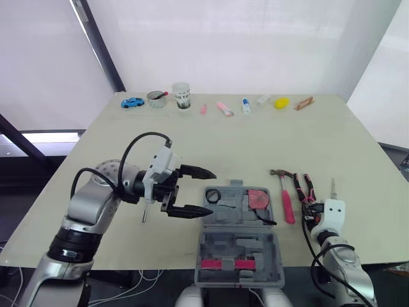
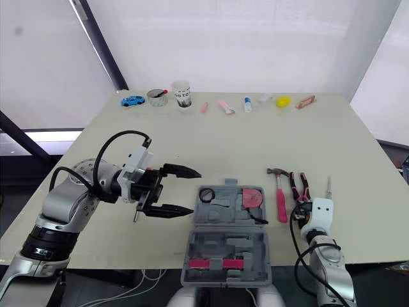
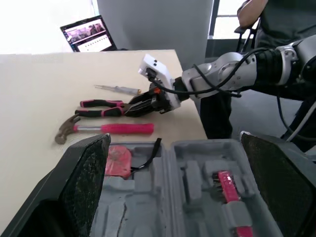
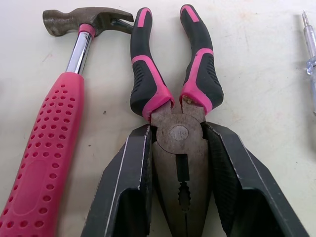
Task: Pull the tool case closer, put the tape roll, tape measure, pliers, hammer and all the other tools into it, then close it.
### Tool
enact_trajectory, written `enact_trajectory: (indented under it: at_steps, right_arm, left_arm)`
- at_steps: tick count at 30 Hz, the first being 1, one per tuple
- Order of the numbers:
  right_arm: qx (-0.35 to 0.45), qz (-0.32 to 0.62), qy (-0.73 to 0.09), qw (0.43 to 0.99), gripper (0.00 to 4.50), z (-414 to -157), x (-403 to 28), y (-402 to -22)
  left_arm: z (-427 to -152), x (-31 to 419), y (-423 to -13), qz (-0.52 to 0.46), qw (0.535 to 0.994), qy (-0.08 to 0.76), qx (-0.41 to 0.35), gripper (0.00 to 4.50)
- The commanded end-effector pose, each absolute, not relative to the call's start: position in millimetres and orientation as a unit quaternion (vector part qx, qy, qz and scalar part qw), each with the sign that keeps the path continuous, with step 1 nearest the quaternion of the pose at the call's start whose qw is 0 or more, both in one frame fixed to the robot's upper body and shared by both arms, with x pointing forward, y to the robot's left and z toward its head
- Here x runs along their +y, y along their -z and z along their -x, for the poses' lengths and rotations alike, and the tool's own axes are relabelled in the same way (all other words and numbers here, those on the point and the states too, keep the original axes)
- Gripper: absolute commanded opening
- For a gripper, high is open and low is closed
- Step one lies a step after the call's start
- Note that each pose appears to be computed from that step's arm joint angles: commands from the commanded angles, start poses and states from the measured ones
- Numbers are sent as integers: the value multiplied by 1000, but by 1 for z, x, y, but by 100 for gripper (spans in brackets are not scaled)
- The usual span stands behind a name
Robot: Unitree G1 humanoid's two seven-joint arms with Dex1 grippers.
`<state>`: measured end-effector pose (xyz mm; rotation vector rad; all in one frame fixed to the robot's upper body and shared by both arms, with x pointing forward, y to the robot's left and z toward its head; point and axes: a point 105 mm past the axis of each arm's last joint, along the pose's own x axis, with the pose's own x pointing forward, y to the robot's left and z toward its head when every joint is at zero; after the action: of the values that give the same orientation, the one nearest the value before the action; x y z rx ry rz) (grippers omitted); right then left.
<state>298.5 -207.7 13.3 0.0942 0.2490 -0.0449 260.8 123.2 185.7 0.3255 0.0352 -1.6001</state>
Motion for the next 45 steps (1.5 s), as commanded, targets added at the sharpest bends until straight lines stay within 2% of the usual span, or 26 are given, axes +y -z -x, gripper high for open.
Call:
enact_trajectory:
  at_steps: [1, 10, 16, 19, 23, 33, 42, 45]
  right_arm:
    - [122, -32, 20, 992, 104, -298, -206, -14]
    - [70, -4, 22, 997, 104, -290, -223, -49]
    - [41, 24, -35, 998, 104, -278, -228, -80]
    - [33, 49, -100, 993, 104, -274, -221, -97]
    - [44, 90, -246, 964, 104, -267, -191, -116]
    - [108, 163, -472, 859, 104, -271, -134, -124]
    - [139, 233, -557, 785, 104, -292, -87, -120]
    - [156, 255, -578, 759, 104, -292, -79, -113]
  left_arm:
    - [-256, 119, -195, -158, 675, 721, -2, 450]
    - [-256, 120, -195, -156, 680, 717, -5, 450]
    - [-261, 123, -198, -154, 692, 705, -25, 450]
    - [-263, 130, -196, -163, 698, 697, -22, 450]
    - [-268, 140, -195, -166, 709, 685, -26, 450]
    - [-267, 164, -184, -179, 721, 670, -13, 450]
    - [-254, 194, -172, -186, 735, 652, 23, 450]
    - [-257, 207, -172, -192, 748, 634, 24, 450]
